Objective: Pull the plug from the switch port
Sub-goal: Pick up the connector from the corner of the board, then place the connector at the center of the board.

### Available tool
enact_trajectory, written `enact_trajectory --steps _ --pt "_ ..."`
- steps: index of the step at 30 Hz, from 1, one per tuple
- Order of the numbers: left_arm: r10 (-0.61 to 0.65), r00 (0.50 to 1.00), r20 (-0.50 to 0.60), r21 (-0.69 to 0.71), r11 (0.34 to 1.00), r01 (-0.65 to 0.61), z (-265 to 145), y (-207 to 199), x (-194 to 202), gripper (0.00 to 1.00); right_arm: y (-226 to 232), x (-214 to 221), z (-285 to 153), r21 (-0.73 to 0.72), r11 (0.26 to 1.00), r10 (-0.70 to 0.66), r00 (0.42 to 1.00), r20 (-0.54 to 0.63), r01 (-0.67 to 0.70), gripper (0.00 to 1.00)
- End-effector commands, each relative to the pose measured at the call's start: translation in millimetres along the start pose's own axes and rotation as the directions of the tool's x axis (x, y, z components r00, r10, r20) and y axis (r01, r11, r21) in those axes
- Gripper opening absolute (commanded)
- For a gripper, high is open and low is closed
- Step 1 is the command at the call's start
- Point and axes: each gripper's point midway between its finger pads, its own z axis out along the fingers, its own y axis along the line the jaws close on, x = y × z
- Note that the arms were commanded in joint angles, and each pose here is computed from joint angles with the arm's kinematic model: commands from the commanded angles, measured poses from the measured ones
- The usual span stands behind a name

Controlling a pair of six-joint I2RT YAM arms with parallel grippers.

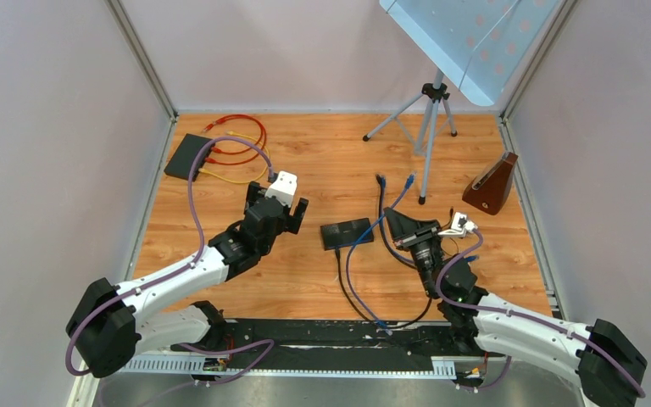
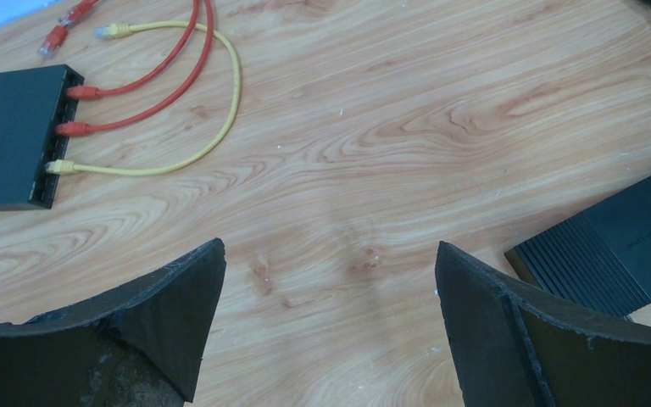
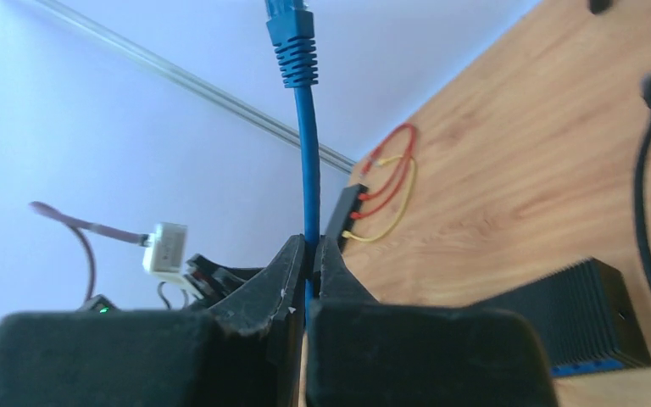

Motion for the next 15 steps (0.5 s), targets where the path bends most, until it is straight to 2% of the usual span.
enact_trajectory --steps 1,4,15 --pt "-0.049 0.998 0.041 0.003 0.999 0.049 0.3 -1.0 -18.8 1.0 59.4 -21.8 -4.3 -0.26 0.965 -0.027 0.998 0.052 0.039 0.0" --pt "-0.051 0.998 0.04 0.004 0.999 0.05 0.6 -1.3 -18.6 1.0 79.3 -17.9 -8.1 -0.349 0.927 -0.132 0.99 0.044 0.14 0.0" --pt "-0.047 0.998 0.038 -0.004 0.999 0.047 -0.7 1.0 -17.2 1.0 114.1 -36.1 -7.5 -0.389 0.818 -0.407 0.904 0.132 0.424 0.0"
